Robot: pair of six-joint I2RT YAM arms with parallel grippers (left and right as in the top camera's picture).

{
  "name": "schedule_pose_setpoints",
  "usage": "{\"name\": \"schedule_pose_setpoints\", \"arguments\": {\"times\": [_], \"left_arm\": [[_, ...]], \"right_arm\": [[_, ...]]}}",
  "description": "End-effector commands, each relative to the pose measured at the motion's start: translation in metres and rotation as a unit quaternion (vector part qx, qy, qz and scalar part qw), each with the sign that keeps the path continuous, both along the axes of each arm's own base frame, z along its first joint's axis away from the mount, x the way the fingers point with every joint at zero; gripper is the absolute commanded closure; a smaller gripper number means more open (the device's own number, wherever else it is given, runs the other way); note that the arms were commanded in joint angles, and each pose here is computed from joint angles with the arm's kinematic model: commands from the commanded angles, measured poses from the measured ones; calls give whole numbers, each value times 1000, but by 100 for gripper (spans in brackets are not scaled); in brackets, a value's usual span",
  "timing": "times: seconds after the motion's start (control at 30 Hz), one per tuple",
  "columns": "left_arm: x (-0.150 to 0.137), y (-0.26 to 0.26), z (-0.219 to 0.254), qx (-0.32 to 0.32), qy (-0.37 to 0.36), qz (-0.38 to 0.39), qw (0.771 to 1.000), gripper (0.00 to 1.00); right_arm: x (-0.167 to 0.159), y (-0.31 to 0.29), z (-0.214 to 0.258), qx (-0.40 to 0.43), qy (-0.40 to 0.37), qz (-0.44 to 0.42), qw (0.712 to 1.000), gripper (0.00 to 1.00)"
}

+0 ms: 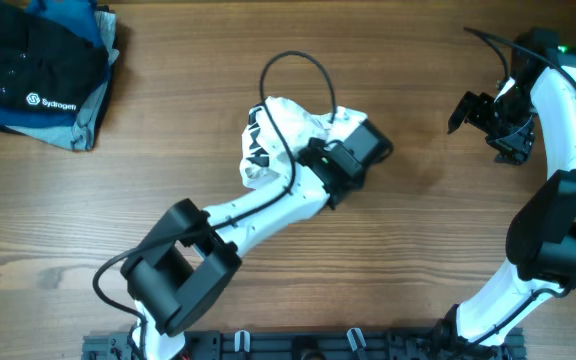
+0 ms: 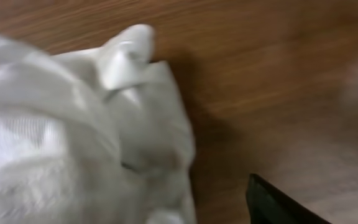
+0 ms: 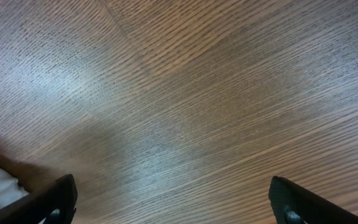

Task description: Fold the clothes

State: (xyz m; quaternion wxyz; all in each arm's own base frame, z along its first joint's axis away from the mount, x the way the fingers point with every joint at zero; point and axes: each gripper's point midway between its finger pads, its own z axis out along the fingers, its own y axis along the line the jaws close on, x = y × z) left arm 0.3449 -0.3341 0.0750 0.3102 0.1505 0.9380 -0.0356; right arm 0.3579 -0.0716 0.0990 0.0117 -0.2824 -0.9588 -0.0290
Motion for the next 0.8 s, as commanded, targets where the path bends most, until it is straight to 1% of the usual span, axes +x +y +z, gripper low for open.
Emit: {"name": "schedule_pose_setpoints", "arguments": {"times": [0.0,0.1,0.17,0.2,0.27,0.33,0.37,0.43,0.47,0.57,0.77], "left_arm": [[0,-32,31,-17,-37,-37,998,34],[3,-39,44,-26,-51,-37,998,34],[5,-42,50,-27,-58,-41,997,30],[7,-42,53,-27,-62,-40,997,30],[12,-38,57,-20,-74,-30,997,31],[15,-33,59,-11,-83,-20,996,39],[16,-31,60,-5,-88,-15,996,47],[19,-21,63,14,-101,3,995,88],[22,-15,64,26,-110,13,994,96],[27,1,71,46,-127,41,990,96],[38,43,92,15,-113,122,986,96]], "right_arm": [[4,1,9,3,-15,2,1000,0],[4,1,9,3,-15,3,1000,0],[4,1,9,3,-15,3,1000,0],[4,1,9,3,-15,3,1000,0],[4,1,9,3,-15,3,1000,0],[4,1,9,3,-15,3,1000,0],[4,1,9,3,-15,3,1000,0],[4,1,9,3,-15,4,1000,0],[4,1,9,3,-15,5,1000,0],[5,2,9,7,-17,7,1000,0],[5,3,9,10,-17,8,1000,0]]}}
